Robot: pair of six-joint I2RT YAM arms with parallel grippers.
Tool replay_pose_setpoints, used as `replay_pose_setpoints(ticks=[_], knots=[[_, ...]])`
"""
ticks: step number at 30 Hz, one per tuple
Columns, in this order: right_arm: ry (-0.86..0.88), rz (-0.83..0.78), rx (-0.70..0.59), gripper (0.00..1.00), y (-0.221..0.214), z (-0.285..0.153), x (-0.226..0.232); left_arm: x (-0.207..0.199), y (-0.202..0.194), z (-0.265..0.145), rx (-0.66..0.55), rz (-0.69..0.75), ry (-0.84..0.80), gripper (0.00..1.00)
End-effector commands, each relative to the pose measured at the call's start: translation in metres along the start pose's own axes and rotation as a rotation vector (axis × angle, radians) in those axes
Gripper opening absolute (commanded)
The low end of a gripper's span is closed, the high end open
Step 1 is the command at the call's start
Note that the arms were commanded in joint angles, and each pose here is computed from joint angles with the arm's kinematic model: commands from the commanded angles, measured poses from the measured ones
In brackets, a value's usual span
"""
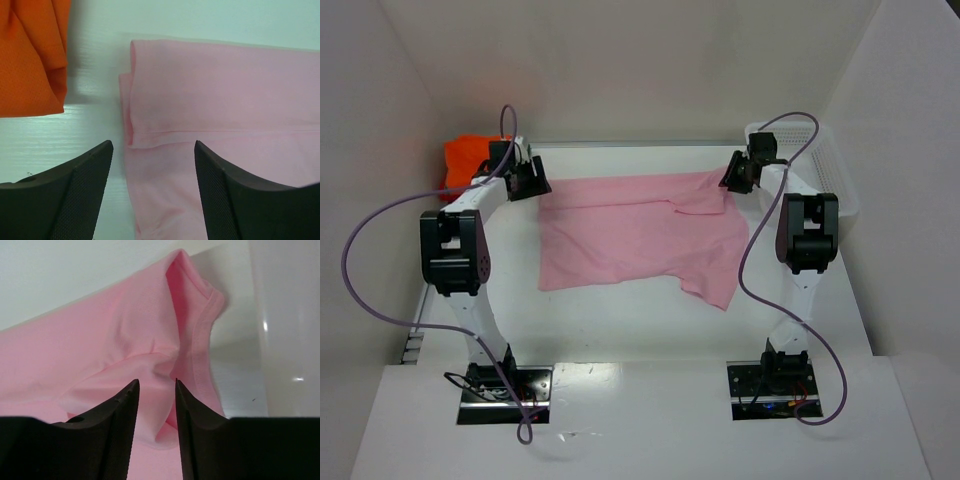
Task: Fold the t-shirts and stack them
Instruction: Fold the flattened tshirt in 1/3 of the way
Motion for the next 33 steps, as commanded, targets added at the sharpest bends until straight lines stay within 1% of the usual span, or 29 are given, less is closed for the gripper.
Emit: replay_pose_setpoints(ticks=[1,3,4,5,6,7,8,9,10,11,13,14,16,17,18,19,20,23,26,29,30,31,33], knots=[[0.139,-0.049,-0.132,0.42,0.041,-0.035,0.029,-0.007,0.033,-0.025,-0.121,0.016,-0.030,0.75],[0.163,-0.076,-0.163,0.42,0.049,-0.039,0.039,-0.009,0.038,-0.021,-0.146,0.011,-0.048,0.75],[0.167,-0.078,-0.171,0.42,0.051,-0.040,0.041,-0.009,0.036,-0.018,-0.135,-0.005,-0.062,0.75],[0.181,-0.099,-0.181,0.35,0.054,-0.039,0.049,-0.010,0.038,-0.015,-0.143,-0.002,-0.074,0.71],[0.187,-0.105,-0.177,0.30,0.055,-0.035,0.054,-0.011,0.039,-0.007,-0.140,-0.015,-0.102,0.58],[0.187,-0.097,-0.159,0.22,0.050,-0.029,0.056,-0.011,0.035,-0.003,-0.124,-0.034,-0.111,0.47],[0.191,-0.099,-0.167,0.14,0.055,-0.029,0.059,-0.011,0.038,0.002,-0.136,-0.032,-0.112,0.35],[0.178,-0.093,-0.142,0.06,0.052,-0.019,0.055,-0.010,0.037,0.010,-0.132,-0.047,-0.113,0.22],[0.180,-0.102,-0.151,0.03,0.055,-0.018,0.063,-0.014,0.032,0.016,-0.118,-0.053,-0.103,0.01],[0.161,-0.104,-0.149,0.01,0.053,-0.013,0.065,-0.014,0.033,0.020,-0.124,-0.051,-0.104,0.00],[0.119,-0.105,-0.135,0.01,0.053,-0.001,0.060,-0.025,0.027,0.034,-0.106,-0.026,-0.114,0.00],[0.089,-0.127,-0.136,0.01,0.050,0.003,0.063,-0.023,0.024,0.038,-0.098,-0.017,-0.103,0.00],[0.041,-0.154,-0.111,0.01,0.040,0.015,0.066,-0.034,0.021,0.048,-0.093,0.001,-0.085,0.00],[0.000,-0.167,-0.115,0.01,0.040,0.018,0.061,-0.036,0.013,0.056,-0.065,0.003,-0.075,0.00],[-0.003,-0.173,-0.094,0.01,0.033,0.022,0.063,-0.035,0.014,0.058,-0.063,0.002,-0.063,0.00],[-0.047,-0.182,-0.104,0.01,0.034,0.022,0.059,-0.036,0.018,0.057,-0.076,0.003,-0.056,0.00],[-0.067,-0.181,-0.115,0.01,0.035,0.022,0.058,-0.034,0.013,0.061,-0.053,0.000,-0.052,0.00],[-0.131,-0.196,-0.100,0.01,0.024,0.029,0.052,-0.031,0.009,0.064,-0.040,-0.025,-0.011,0.00],[-0.193,-0.205,-0.050,0.01,0.011,0.044,0.038,-0.027,0.004,0.069,-0.005,-0.030,0.035,0.00],[-0.226,-0.205,-0.052,0.01,0.012,0.049,0.035,-0.026,0.013,0.069,-0.015,-0.054,0.082,0.00],[-0.246,-0.217,-0.032,0.01,0.007,0.054,0.030,-0.023,0.006,0.075,0.023,-0.057,0.106,0.00],[-0.239,-0.223,-0.054,0.01,0.011,0.052,0.038,-0.022,0.008,0.076,0.030,-0.080,0.133,0.00],[-0.265,-0.225,-0.033,0.02,0.006,0.059,0.033,-0.022,0.013,0.080,0.063,-0.091,0.151,0.00]])
Point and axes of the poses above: each gripper's point midway between its finger pads, its own z axis out along the fingers, its own x axis along the line the jaws close on, y = z × x, the point moved 10 cm from there along -z, back along the fingers, and after that the axes turned 5 degrees about z, right-handed, at the moved point
